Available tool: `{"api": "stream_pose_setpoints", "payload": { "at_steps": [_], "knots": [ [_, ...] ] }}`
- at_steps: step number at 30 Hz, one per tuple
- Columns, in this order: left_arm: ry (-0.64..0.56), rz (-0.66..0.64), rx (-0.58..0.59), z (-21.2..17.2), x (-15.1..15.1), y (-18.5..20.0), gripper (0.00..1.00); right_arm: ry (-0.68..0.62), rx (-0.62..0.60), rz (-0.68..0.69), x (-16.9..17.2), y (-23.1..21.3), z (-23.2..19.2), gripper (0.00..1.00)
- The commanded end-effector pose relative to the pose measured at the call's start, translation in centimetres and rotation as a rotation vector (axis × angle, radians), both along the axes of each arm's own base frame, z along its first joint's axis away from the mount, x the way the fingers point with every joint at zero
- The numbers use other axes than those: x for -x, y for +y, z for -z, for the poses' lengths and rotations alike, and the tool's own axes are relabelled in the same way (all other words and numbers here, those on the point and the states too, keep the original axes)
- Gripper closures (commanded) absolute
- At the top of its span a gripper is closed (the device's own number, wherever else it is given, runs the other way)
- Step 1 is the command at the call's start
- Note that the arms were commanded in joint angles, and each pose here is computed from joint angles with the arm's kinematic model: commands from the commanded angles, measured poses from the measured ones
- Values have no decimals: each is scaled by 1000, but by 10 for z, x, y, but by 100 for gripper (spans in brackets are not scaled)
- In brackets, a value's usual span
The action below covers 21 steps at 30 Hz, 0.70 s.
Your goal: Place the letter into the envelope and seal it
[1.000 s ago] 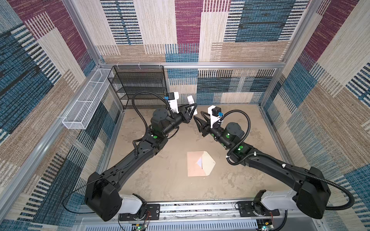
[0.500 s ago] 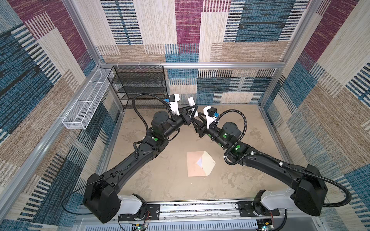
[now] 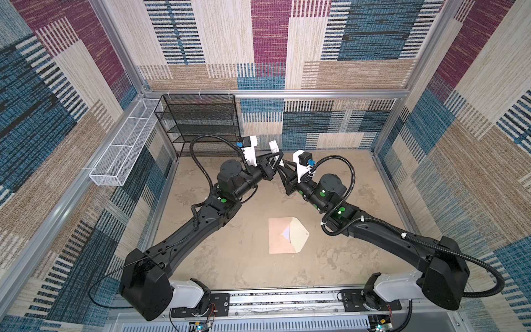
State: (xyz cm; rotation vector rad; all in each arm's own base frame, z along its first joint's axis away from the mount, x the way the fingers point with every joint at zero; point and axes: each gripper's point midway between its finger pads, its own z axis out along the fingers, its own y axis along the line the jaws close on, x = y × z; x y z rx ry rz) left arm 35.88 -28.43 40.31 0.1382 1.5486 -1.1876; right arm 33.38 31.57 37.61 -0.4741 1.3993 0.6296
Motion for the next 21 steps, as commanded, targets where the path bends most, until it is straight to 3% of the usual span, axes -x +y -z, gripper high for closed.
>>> {"api": "stream_pose_setpoints", "payload": {
  "at_steps": [1,7,21],
  "knots": [
    [-36,2,16,-11,3,2,100,-5,3,-1,0,0,-3,67],
    [-42,2,9,-12,4,1,100,18,30,2,-1,1,5,64],
    [-10,21,2,0,7,0,100,10,37,6,0,-1,-1,81]
  ]
}}
